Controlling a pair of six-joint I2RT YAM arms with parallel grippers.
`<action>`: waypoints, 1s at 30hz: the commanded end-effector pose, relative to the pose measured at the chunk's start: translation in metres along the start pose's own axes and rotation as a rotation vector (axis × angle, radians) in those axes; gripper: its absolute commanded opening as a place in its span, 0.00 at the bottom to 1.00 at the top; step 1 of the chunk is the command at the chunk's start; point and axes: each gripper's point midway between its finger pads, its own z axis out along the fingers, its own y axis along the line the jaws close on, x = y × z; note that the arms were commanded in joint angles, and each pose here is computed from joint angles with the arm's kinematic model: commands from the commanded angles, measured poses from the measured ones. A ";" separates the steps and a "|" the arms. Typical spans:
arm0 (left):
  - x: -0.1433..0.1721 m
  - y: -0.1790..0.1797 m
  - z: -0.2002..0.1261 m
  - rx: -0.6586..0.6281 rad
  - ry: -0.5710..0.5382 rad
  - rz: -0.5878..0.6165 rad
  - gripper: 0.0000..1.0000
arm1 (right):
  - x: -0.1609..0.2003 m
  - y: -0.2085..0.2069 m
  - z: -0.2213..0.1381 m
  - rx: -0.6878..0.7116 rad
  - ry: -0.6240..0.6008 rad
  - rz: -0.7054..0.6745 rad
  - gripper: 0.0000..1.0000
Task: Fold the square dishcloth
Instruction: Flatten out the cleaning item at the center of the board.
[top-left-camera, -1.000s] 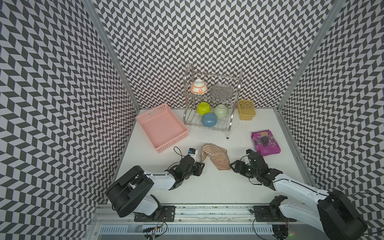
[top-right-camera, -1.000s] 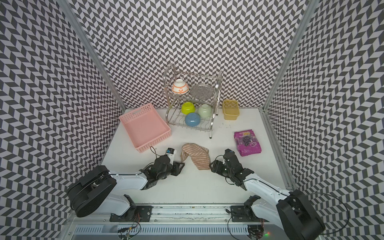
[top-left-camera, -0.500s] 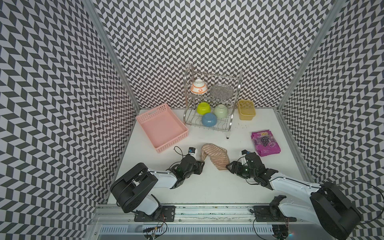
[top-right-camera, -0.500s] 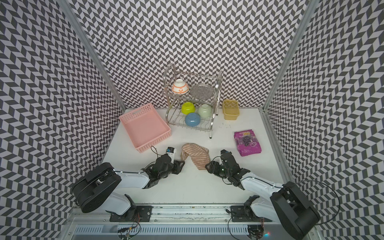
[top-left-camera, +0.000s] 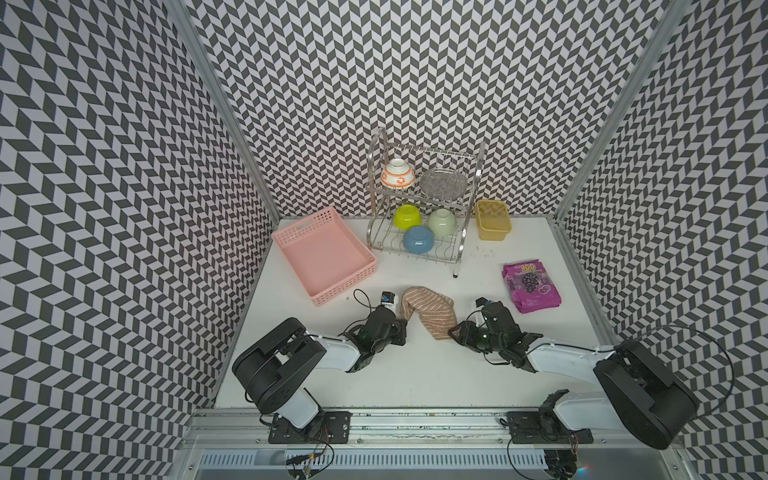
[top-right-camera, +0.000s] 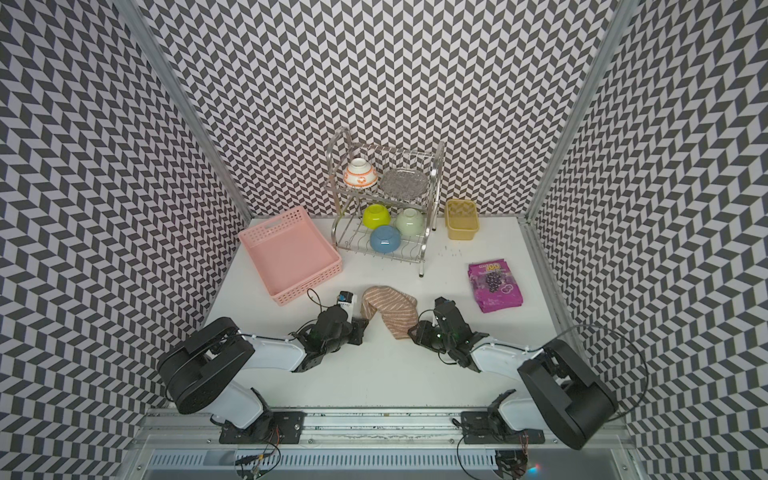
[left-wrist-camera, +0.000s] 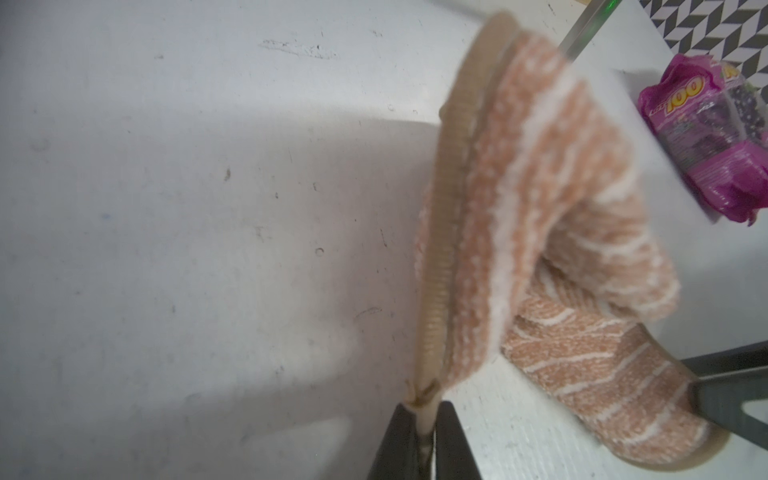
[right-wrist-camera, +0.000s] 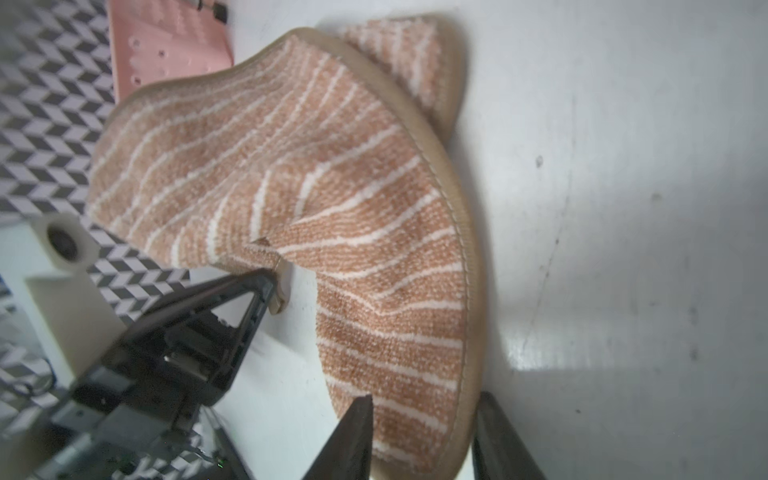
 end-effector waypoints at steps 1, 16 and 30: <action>-0.013 -0.002 -0.003 -0.015 -0.030 0.005 0.00 | -0.008 -0.001 0.003 0.040 -0.024 -0.026 0.23; -0.094 -0.020 -0.072 -0.076 -0.127 0.056 0.00 | -0.090 0.033 -0.090 0.252 -0.389 -0.282 0.11; -0.111 -0.037 -0.130 -0.021 -0.112 0.084 0.00 | -0.122 0.075 -0.174 0.330 -0.548 -0.435 0.05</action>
